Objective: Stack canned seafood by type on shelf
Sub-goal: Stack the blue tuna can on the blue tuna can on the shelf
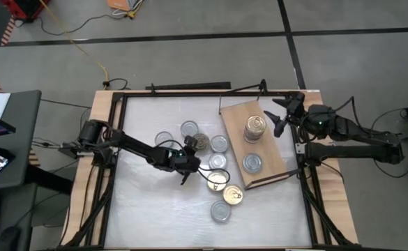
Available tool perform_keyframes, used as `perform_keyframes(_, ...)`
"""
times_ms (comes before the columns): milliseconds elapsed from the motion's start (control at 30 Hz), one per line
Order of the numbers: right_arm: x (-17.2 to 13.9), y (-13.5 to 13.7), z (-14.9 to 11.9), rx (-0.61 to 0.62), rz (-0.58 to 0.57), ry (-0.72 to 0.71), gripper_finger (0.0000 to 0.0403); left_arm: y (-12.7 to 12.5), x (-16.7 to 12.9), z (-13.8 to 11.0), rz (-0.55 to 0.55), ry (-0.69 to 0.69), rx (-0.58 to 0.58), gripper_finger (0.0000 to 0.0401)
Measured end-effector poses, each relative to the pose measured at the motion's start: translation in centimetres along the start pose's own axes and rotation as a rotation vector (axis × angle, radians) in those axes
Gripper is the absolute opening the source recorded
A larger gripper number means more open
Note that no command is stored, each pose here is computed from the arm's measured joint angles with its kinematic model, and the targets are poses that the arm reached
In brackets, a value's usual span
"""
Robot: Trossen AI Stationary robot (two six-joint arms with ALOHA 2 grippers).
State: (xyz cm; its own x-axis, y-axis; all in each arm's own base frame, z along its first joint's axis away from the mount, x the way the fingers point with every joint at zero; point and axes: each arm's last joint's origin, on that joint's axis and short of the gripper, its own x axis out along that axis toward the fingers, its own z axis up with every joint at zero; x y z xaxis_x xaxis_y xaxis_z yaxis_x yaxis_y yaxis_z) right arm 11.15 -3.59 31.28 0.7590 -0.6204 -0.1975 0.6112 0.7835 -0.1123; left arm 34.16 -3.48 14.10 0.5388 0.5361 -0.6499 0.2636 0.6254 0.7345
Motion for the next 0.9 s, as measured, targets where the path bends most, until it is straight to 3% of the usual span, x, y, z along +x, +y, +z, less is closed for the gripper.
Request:
perform_keyframes(367,0.0,0.0,-0.2,0.0,0.0,0.021,0.0306,-0.1,-0.2,0.3,-0.053,-0.008,-0.029,0.0)
perform_keyframes(533,0.0,0.0,-0.3,-0.003,0.0,0.028,0.0306,1.7,-2.1,1.7,-0.224,-0.007,-0.097,0.0)
perform_keyframes(667,0.0,0.0,-0.3,-0.005,0.0,0.031,0.0306,4.3,-4.1,3.3,-0.253,0.042,-0.168,0.0005)
perform_keyframes(767,0.0,0.0,-0.3,-0.004,0.0,0.031,0.0306,6.3,-5.4,4.8,-0.25,-0.002,-0.22,0.0033)
perform_keyframes(900,0.0,0.0,-0.3,-0.002,0.0,0.031,0.0306,8.2,-6.1,5.7,-0.262,-0.068,-0.241,0.0105)
